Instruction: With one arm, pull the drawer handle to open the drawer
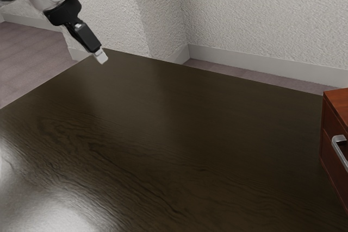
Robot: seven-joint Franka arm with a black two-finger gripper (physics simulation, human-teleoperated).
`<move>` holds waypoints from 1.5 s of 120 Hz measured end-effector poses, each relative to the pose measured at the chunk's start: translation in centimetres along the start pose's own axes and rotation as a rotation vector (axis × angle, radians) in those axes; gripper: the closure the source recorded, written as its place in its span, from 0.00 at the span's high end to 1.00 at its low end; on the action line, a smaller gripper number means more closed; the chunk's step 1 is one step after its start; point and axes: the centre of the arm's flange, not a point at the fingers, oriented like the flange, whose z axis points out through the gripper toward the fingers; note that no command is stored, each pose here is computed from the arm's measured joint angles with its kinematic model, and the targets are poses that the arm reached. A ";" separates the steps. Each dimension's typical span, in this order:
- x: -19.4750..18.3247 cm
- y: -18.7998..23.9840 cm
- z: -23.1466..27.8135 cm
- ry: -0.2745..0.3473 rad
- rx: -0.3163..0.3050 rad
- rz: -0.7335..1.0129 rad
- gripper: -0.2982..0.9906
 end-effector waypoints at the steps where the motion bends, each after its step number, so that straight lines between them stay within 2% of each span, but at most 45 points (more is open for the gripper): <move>1: 0.2 0.0 0.4 -0.006 -0.003 0.006 0.77; 10: 1.1 0.2 2.3 -0.032 -0.016 0.062 0.77; 21: 0.6 -0.5 2.8 -0.050 -0.027 0.153 0.77; 56: -1.0 1.2 0.8 -0.045 -0.090 0.725 0.77; 66: -1.1 3.8 -1.3 -0.011 -0.093 0.913 0.77; 77: -3.7 8.7 -3.6 0.010 -0.117 1.146 0.77; 89: -3.7 14.5 0.1 -0.017 -0.182 1.410 0.77; 99: -3.3 17.8 4.2 -0.029 -0.202 1.580 0.77; 125: 0.6 26.1 8.5 0.019 -0.112 1.937 0.77; 146: 3.4 30.9 10.9 0.057 -0.034 2.120 0.77; 180: 5.2 38.8 13.5 0.113 0.036 2.356 0.77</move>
